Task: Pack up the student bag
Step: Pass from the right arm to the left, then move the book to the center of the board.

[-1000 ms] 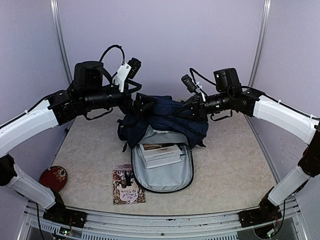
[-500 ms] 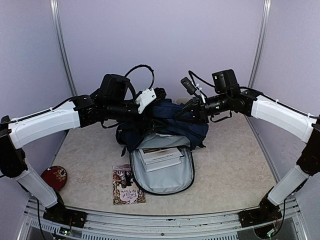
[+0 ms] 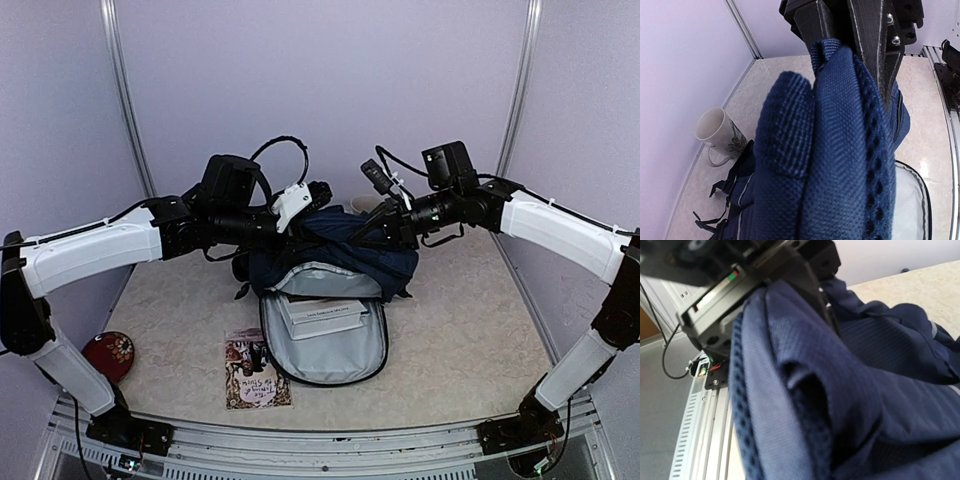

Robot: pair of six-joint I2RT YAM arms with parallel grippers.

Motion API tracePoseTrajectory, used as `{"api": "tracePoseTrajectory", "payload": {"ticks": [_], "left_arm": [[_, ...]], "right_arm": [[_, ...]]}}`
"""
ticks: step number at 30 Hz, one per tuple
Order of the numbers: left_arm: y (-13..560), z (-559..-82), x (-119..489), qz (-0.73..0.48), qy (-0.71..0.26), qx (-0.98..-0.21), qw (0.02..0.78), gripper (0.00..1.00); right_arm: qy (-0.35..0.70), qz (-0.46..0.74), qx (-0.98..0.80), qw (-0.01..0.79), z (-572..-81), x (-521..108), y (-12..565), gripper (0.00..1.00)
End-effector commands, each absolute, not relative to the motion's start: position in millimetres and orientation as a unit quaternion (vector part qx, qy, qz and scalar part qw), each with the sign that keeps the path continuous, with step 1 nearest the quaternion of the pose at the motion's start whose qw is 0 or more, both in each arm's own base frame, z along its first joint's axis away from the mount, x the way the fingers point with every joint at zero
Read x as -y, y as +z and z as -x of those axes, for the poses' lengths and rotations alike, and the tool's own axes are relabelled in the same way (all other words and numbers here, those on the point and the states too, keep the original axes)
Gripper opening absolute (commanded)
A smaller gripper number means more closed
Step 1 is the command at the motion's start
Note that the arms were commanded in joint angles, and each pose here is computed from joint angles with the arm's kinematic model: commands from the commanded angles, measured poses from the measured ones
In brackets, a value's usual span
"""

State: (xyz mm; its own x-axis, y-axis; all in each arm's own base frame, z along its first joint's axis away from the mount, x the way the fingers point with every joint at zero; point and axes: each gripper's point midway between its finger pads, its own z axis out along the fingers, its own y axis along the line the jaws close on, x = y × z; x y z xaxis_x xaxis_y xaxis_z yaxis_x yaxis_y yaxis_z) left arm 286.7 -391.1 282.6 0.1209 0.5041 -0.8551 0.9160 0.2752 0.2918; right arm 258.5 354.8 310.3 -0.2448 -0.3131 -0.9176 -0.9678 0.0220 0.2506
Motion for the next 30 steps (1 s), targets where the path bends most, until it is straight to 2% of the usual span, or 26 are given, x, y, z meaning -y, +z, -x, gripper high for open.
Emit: {"api": "tracePoseTrajectory", "payload": {"ticks": [1,3,4,7,9,12,15,20,24,27,30], "left_arm": [[262,-273,386,-0.566,-0.221,-0.638,0.474,0.00],[271,-279,376,-0.542,-0.203,-0.647,0.496,0.00],[280,-286,368,-0.522,-0.190,-0.656,0.510,0.00],[314,-323,331,-0.424,-0.144,-0.698,0.559,0.00],[342,-349,294,-0.339,-0.107,-0.722,0.593,0.00],[389,-366,238,-0.221,-0.060,-0.724,0.651,0.00],[433,-361,188,-0.129,-0.027,-0.703,0.699,0.00],[459,-347,112,0.002,0.059,-0.696,0.716,0.00],[443,-344,76,0.046,0.078,-0.706,0.703,0.00],[429,-344,61,0.063,0.083,-0.713,0.693,0.00],[423,-341,51,0.070,0.086,-0.711,0.695,0.00]], "right_arm": [[0.518,0.560,-0.499,0.412,-239,-366,383,0.00],[0.516,0.554,-0.504,0.416,-244,-369,384,0.00],[0.511,0.548,-0.511,0.423,-249,-370,386,0.04],[0.485,0.518,-0.537,0.456,-268,-371,394,0.30],[0.465,0.493,-0.552,0.486,-280,-368,404,0.38],[0.439,0.459,-0.571,0.520,-292,-360,417,0.42],[0.425,0.441,-0.585,0.531,-294,-354,416,0.47],[0.400,0.448,-0.610,0.517,-280,-368,377,0.51],[0.379,0.535,-0.599,0.459,-241,-439,318,0.55],[0.372,0.601,-0.586,0.395,-208,-498,279,0.62],[0.370,0.636,-0.579,0.352,-184,-541,237,0.61]]}}
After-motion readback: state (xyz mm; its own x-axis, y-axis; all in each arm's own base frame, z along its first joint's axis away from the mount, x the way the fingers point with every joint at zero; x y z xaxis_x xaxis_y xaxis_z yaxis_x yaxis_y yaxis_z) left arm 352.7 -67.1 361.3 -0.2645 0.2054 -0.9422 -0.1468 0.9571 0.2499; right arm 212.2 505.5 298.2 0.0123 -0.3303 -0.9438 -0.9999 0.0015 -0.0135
